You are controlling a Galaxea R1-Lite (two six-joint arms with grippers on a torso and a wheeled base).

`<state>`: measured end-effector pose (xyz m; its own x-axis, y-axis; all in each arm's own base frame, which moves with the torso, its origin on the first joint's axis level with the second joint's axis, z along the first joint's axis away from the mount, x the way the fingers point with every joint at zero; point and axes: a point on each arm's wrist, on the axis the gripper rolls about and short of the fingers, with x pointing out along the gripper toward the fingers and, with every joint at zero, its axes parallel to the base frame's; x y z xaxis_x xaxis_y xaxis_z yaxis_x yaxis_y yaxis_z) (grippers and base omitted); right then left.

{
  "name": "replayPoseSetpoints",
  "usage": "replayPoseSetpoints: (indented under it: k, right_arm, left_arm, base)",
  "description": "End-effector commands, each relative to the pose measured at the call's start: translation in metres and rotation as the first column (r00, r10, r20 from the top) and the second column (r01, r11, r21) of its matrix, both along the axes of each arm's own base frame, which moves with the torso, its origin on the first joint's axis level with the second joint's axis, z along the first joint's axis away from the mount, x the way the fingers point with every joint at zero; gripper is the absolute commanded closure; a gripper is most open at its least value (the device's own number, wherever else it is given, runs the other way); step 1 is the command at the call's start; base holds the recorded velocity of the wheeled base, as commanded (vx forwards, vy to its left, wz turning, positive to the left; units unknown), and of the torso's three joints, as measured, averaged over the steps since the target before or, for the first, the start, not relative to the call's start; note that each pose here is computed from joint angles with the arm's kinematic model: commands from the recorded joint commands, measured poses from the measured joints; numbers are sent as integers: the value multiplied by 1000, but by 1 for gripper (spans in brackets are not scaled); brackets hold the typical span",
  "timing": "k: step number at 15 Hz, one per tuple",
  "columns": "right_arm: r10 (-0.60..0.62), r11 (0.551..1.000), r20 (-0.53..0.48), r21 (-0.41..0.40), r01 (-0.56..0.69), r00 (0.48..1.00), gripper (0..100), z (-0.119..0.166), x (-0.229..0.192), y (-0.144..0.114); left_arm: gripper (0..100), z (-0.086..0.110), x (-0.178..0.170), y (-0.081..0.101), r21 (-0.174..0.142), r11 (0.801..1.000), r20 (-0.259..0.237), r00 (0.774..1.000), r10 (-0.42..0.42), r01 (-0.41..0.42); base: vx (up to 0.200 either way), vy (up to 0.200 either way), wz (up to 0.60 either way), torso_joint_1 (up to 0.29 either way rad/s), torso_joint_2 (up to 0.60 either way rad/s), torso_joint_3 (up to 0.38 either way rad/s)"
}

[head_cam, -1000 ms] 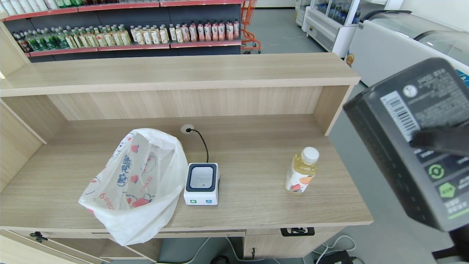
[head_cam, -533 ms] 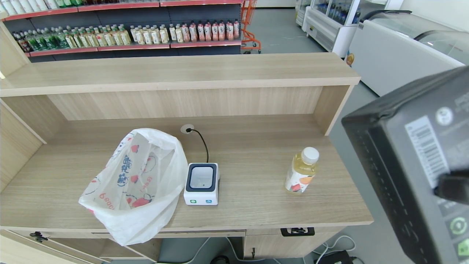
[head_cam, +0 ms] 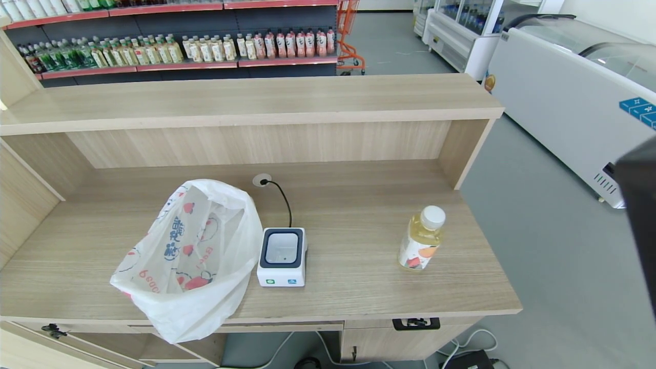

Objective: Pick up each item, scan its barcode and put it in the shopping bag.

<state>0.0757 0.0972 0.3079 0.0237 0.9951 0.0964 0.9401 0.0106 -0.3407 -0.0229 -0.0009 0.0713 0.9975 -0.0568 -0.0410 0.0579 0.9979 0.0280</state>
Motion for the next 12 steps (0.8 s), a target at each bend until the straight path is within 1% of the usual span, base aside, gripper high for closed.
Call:
replayPoseSetpoints:
  k: [1, 12]
  right_arm:
    - [4, 1000, 6, 4, -4, 1000, 100, -5, -8, -8]
    - [3, 1000, 4, -2, -3, 1000, 100, -8, -7, -7]
  left_arm:
    - [0, 0, 0, 0, -1, 1000, 0, 1000, 0, 0]
    - [0, 0, 0, 0, 1, 1000, -2, 1000, 0, 0]
  base:
    - [0, 0, 0, 0, 0, 0]
    - [0, 0, 0, 0, 0, 0]
